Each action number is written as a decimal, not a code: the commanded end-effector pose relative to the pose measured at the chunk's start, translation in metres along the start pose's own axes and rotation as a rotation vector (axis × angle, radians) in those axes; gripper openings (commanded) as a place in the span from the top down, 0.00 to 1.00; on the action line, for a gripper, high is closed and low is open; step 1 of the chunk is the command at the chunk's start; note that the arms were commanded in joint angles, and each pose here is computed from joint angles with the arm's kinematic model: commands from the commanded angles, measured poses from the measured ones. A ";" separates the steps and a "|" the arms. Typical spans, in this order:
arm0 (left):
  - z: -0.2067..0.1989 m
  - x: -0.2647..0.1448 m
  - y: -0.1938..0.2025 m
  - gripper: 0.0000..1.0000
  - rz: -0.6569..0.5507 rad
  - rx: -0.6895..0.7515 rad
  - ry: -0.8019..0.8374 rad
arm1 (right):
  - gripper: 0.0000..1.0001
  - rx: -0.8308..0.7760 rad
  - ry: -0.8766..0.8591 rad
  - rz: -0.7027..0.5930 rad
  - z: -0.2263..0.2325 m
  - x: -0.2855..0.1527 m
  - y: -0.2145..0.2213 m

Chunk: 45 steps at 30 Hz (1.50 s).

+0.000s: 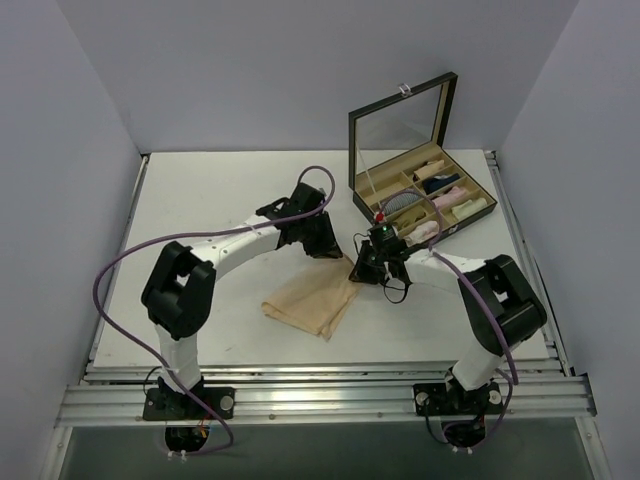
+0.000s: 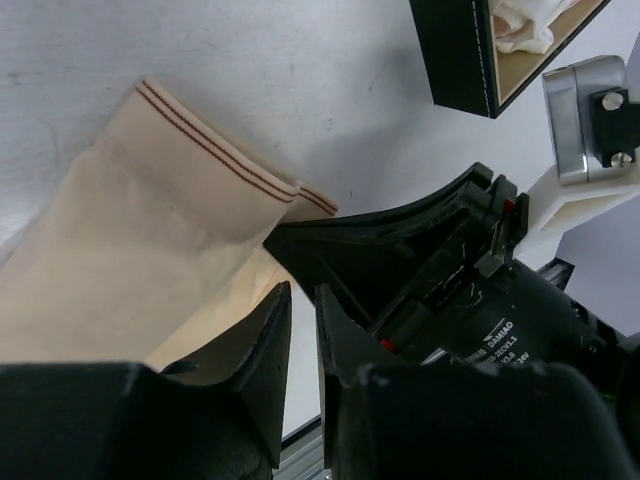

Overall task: Roll the underwear
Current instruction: Fold the underwear

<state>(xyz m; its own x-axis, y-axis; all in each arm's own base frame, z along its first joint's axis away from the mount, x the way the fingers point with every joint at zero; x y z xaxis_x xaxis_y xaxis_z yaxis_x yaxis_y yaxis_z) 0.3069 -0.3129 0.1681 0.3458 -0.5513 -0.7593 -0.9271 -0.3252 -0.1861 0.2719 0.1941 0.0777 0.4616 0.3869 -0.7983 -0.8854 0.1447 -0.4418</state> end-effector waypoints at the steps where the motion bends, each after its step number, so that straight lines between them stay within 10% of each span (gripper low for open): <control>1: -0.018 0.016 -0.003 0.76 0.037 -0.019 0.124 | 0.91 0.022 0.005 0.016 -0.009 0.008 0.011; 14: 0.055 0.068 -0.025 0.80 -0.026 -0.074 -0.115 | 0.93 0.035 0.081 0.075 -0.041 0.012 0.037; 26: 0.059 0.091 -0.033 0.79 0.109 -0.014 0.077 | 0.96 0.039 0.130 0.108 -0.057 0.012 0.057; 45: 0.033 -0.045 -0.037 0.62 -0.066 0.073 0.030 | 0.94 -0.012 0.046 -0.049 0.001 -0.018 -0.030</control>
<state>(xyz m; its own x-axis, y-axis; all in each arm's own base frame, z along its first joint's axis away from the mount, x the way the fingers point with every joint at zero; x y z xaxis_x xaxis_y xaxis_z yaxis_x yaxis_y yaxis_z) 0.3315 -0.2639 0.1934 0.3966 -0.5966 -0.6977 -0.9171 -0.2905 -0.2729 0.2773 0.1819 0.0797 0.4597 0.3391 -0.8208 -0.8878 0.1527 -0.4342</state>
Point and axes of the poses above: each gripper's point midway between its finger pads, its own x axis out along the fingers, its own z axis along the line the jaws close on, y = z × x, the point moved 7 cm from there along -x, back along the fingers, and after that the axes turned 9 degrees about -x, right-handed, at the moved point
